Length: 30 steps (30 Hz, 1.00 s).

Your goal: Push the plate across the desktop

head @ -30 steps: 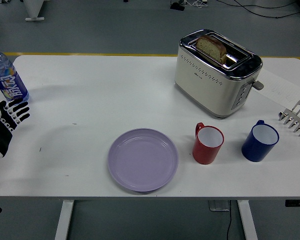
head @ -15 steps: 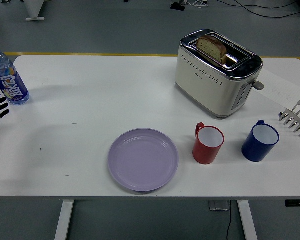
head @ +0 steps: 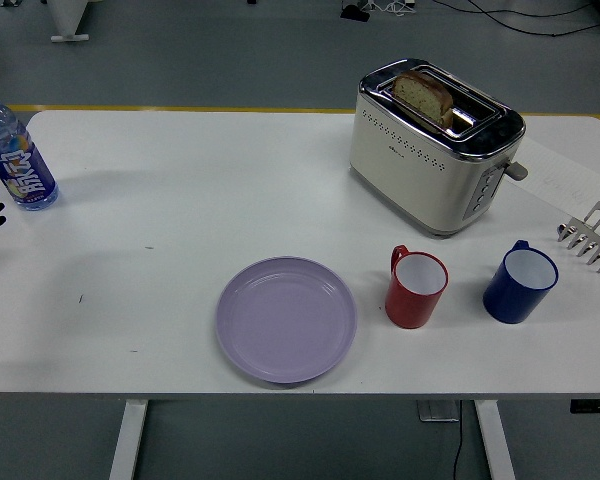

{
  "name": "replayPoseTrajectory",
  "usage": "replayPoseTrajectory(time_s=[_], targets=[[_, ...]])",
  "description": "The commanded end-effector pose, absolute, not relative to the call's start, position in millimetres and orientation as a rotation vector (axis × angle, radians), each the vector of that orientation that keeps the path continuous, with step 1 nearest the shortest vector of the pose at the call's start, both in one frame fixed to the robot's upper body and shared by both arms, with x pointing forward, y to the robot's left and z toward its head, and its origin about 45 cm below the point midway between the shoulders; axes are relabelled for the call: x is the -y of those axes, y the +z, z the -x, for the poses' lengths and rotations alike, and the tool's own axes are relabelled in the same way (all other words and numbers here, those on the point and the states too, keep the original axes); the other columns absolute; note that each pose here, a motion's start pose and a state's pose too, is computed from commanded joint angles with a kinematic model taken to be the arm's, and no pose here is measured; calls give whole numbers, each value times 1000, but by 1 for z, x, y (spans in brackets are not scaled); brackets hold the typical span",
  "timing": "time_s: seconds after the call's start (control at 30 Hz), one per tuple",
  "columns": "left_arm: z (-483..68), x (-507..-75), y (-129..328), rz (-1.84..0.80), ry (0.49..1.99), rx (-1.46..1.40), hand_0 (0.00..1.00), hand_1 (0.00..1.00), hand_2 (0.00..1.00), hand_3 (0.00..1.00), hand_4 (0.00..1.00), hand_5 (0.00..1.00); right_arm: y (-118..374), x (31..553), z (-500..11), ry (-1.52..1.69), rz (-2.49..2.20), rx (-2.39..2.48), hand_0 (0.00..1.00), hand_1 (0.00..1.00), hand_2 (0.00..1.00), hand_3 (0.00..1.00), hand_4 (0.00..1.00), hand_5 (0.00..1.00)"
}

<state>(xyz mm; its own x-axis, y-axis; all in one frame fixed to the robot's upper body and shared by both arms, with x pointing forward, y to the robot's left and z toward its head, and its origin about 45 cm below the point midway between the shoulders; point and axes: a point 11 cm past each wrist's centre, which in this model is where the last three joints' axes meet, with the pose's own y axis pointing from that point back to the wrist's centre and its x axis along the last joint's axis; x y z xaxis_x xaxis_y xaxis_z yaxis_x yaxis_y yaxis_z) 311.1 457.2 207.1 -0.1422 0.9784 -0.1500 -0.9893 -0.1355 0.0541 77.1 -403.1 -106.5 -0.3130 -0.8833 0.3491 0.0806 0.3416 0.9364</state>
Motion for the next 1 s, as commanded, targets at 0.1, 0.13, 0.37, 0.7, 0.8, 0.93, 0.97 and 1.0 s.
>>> replayPoseTrajectory(time_s=[0.1, 0.13, 0.37, 0.7, 0.8, 0.93, 0.97, 1.0], targets=[[-312, -457, 211, 91, 1696, -156, 793, 786, 760, 714, 551, 998, -107, 403, -77, -1172, -745, 1573, 636, 593, 655, 751, 466, 518], [-312, -457, 212, 90, 1695, -156, 793, 786, 760, 714, 551, 998, -107, 403, -76, -1172, -745, 1572, 636, 593, 655, 751, 466, 518], [-311, -458, 214, 81, 1686, -157, 793, 787, 761, 715, 558, 998, -107, 402, -73, -1177, -736, 1568, 636, 593, 655, 751, 466, 519], [-309, -459, 214, 88, 1696, -158, 781, 780, 757, 714, 569, 998, -108, 402, -70, -1179, -730, 1560, 636, 593, 655, 751, 465, 518], [-308, -460, 213, 82, 1698, -154, 781, 780, 757, 714, 569, 998, -108, 403, -69, -1177, -730, 1558, 636, 593, 655, 751, 465, 518], [-307, -460, 214, 83, 1700, -146, 771, 779, 756, 712, 596, 998, -107, 404, -70, -1173, -733, 1563, 636, 593, 655, 751, 465, 516], [-307, -460, 214, 83, 1700, -144, 771, 779, 756, 712, 596, 998, -107, 404, -70, -1172, -734, 1566, 636, 593, 655, 751, 465, 516], [-308, -460, 214, 84, 1700, -143, 771, 779, 756, 712, 596, 998, -107, 404, -71, -1171, -735, 1568, 636, 593, 655, 751, 465, 516]])
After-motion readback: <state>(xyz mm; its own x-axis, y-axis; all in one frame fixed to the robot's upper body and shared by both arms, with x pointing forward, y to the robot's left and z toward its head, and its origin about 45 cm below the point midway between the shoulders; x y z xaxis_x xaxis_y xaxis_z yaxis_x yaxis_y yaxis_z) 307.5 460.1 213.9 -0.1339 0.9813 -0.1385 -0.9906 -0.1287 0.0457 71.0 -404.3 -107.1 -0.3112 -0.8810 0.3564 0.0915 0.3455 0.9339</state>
